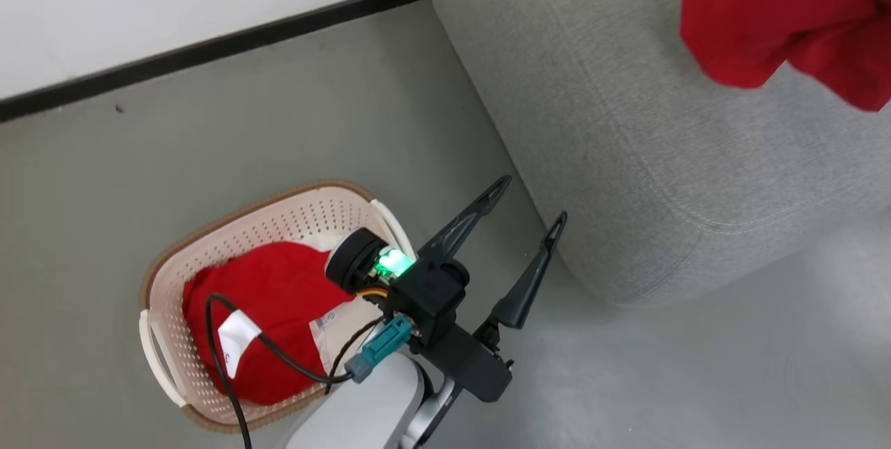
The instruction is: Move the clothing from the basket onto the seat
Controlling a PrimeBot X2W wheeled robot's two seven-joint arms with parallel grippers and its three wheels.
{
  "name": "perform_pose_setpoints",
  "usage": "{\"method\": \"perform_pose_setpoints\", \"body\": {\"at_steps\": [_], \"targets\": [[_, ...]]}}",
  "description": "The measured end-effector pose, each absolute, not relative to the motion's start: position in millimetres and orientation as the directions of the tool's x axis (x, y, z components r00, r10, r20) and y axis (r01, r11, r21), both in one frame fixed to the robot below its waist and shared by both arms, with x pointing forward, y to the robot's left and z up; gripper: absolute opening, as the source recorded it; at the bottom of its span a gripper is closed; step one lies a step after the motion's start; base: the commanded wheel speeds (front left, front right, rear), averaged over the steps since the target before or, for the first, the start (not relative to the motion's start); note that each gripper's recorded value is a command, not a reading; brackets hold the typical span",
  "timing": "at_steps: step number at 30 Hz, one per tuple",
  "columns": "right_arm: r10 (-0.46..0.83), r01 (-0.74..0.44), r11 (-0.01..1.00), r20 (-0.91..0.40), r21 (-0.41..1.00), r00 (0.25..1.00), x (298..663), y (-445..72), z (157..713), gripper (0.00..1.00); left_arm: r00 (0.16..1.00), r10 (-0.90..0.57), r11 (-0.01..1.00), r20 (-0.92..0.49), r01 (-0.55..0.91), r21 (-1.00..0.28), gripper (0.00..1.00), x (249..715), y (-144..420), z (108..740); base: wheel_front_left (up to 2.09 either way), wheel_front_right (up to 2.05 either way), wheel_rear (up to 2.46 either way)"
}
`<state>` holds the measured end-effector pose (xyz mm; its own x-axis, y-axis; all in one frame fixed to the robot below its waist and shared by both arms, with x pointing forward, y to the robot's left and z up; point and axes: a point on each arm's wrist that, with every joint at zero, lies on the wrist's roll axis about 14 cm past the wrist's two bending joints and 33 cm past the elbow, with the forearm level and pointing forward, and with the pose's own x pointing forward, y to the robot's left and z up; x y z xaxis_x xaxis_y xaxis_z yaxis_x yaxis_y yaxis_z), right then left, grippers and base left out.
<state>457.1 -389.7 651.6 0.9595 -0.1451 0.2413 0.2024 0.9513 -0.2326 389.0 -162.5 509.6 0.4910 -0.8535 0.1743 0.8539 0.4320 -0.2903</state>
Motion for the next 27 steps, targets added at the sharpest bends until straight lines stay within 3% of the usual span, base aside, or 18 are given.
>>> {"method": "perform_pose_setpoints", "body": {"at_steps": [20,27], "targets": [[-0.281,0.323,0.912,0.19,-0.252,0.941,548,-448,618,0.0,0.525,-0.836,0.466,0.159,0.832,-0.3,1.0,438,-151,465,0.0,0.0,0.0],[-0.368,0.393,0.882,0.138,-0.26,0.919,563,-477,588,0.0,0.518,-0.844,0.457,0.141,0.831,-0.318,1.0,447,-151,442,0.0,0.0,0.0]]}}
